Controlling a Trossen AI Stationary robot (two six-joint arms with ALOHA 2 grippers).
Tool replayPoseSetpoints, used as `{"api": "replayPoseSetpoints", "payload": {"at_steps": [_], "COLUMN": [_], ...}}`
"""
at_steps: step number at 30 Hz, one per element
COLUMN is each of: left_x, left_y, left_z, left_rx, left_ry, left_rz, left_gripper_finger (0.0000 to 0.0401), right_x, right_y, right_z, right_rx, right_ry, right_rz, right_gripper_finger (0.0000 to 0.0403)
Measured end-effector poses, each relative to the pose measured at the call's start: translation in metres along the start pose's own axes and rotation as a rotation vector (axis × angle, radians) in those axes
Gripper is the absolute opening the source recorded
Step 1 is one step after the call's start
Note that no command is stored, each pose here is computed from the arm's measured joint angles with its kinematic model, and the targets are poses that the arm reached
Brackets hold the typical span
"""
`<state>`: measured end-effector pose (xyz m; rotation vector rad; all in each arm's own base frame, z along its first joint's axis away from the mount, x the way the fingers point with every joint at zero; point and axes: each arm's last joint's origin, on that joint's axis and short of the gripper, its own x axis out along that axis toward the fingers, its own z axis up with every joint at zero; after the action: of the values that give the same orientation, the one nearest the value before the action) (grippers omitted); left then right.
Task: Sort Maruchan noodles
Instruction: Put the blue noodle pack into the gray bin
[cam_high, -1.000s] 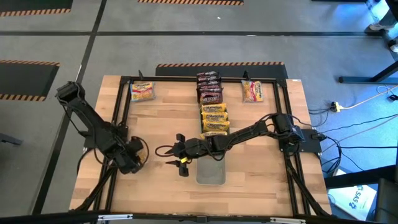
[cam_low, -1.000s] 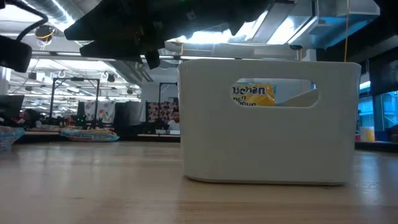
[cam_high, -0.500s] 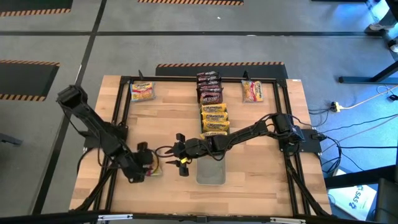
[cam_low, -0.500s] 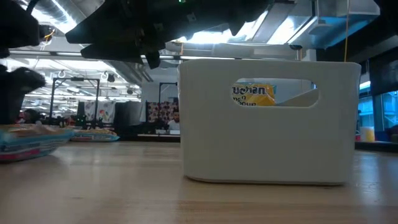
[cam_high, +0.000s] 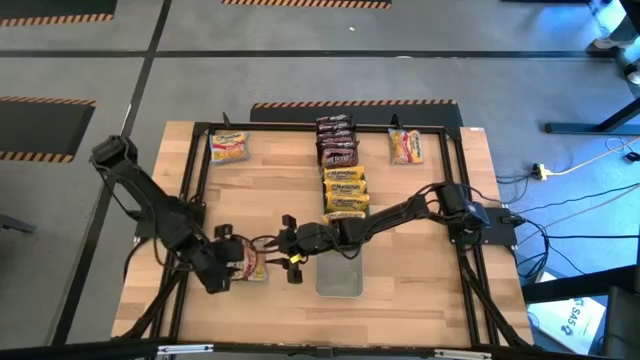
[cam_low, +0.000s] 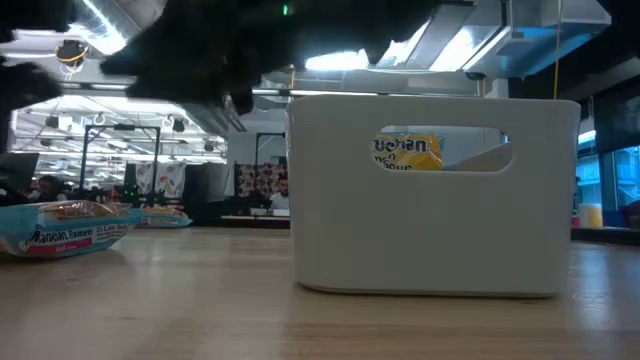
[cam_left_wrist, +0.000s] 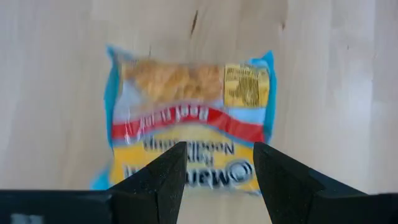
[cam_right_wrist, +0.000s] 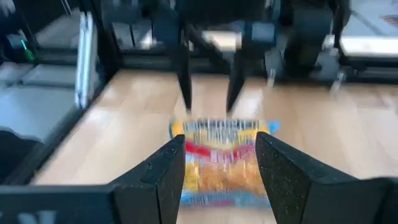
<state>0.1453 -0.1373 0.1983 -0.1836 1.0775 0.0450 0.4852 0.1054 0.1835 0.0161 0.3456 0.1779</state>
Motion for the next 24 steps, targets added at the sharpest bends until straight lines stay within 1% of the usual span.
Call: {"api": "replayPoseSetpoints", "payload": {"at_steps": [4,8,11,13,19,24], "left_x": [0.001,0.011,0.021,0.023,0.031,0.034], "left_y": [0.001,0.005,0.008,0.01,0.021,0.025], "left_z": [-0.024,-0.046,-0.056,-0.06,-0.058,-0.055], "left_rx": [-0.188,-0.403,-0.53,-0.569,-0.64,-0.601], "left_ry": [0.031,0.055,0.058,0.059,0.072,0.092], "left_rz": [0.005,0.027,0.023,0.024,0.079,0.088], "left_gripper_finger": [0.018,0.018,0.018,0.018,0.0184,0.0184], "right_x": [0.013,0.024,0.032,0.036,0.039,0.039], "right_y": [0.0,-0.003,-0.009,-0.011,-0.012,-0.011], "right_z": [-0.021,-0.025,-0.032,-0.037,-0.039,-0.039], "right_rx": [-0.011,-0.009,-0.008,-0.008,-0.032,-0.04], "right_ry": [0.016,0.029,0.102,0.146,0.156,0.155], "right_rz": [0.025,0.001,-0.026,-0.033,-0.032,-0.031], "right_gripper_finger": [0.0179,0.0179,0.0179,0.0179,0.0179,0.0179]}}
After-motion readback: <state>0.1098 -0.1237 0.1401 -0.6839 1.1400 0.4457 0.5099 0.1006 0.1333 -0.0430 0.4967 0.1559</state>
